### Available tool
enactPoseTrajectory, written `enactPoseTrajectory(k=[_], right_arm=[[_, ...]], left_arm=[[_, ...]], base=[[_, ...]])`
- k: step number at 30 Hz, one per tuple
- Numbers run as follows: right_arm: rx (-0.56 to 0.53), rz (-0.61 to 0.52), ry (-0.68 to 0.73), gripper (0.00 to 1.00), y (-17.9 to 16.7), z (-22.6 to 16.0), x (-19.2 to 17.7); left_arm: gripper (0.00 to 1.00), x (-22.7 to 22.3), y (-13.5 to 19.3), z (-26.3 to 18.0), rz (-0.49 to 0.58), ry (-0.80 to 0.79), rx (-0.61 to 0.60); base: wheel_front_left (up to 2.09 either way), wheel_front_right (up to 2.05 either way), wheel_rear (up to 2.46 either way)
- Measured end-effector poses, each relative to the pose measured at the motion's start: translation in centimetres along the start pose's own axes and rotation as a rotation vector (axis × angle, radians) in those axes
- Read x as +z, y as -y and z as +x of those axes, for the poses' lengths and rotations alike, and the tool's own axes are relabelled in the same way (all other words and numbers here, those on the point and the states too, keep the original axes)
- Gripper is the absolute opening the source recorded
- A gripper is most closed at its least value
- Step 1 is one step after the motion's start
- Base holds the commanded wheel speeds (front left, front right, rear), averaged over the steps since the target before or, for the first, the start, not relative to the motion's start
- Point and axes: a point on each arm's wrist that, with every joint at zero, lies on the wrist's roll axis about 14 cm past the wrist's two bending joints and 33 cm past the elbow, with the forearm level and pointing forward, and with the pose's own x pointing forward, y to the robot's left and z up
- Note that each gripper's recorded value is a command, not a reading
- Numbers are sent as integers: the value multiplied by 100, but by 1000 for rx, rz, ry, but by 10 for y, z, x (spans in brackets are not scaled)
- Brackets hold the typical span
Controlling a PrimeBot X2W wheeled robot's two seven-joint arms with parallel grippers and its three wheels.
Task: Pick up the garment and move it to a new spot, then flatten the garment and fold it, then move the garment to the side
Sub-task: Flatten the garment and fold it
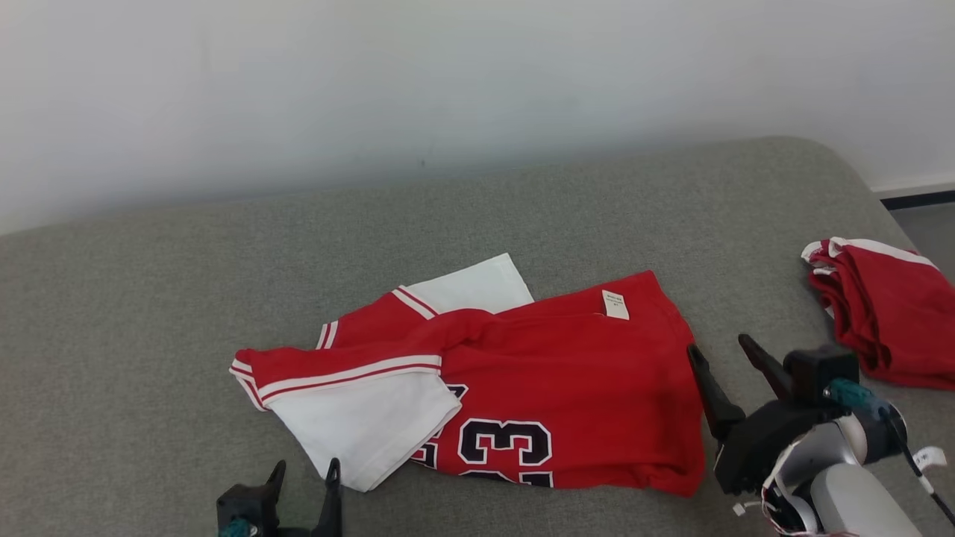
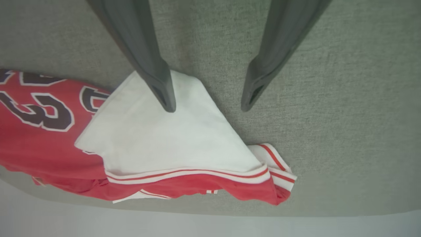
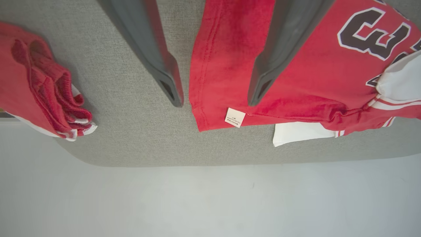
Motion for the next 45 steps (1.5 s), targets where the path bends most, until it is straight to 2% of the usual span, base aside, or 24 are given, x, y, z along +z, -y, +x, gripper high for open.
enactPoseTrajectory(k=[6, 14, 15, 16, 17, 18, 21, 24, 25, 26, 29, 34, 38, 45], right_arm=[[19, -31, -4, 100, 0, 17, 7], [3, -46, -84, 100, 14, 28, -10], [-5, -48, -104, 100, 17, 29, -13], [-12, -45, -129, 100, 20, 30, -17], [-12, -45, -129, 100, 20, 30, -17], [-22, -44, -156, 100, 24, 31, -21], [-53, -33, -236, 100, 35, 34, -33], [-80, -11, -306, 100, 43, 39, -39], [-83, -2, -327, 100, 43, 42, -40], [-83, 10, -349, 100, 41, 45, -42], [-72, 62, -394, 100, 31, 61, -42], [-116, 89, -424, 100, 44, 78, -40], [-127, 78, -459, 100, 45, 95, -42], [-116, 64, -594, 100, 37, 104, -69]], left_arm=[[100, -24, -2, 19, 4, -139, 20], [98, -43, 3, 28, 14, -247, -13], [93, -44, 4, 29, 13, -260, -21], [76, -46, 4, 29, 14, -277, -23], [67, -46, 4, 29, 14, -277, -23], [49, -48, 5, 29, 18, -290, -28], [31, -52, 9, 29, 17, -333, -50], [25, -55, 12, 29, 11, -361, -67], [15, -55, 13, 29, 7, -368, -70], [0, -55, 13, 29, 7, -372, -73], [0, -56, 16, 29, 5, -389, -89], [0, -56, 14, 29, -6, -382, -84], [0, -56, 11, 29, -16, -377, -73], [0, -58, 6, 30, -27, -378, -63]], base=[[0, 0, 0], [0, 0, 0], [0, 0, 0], [0, 0, 0], [0, 0, 0], [0, 0, 0], [0, 0, 0], [0, 0, 0], [0, 0, 0], [0, 0, 0], [0, 0, 0], [0, 0, 0], [0, 0, 0], [0, 0, 0]])
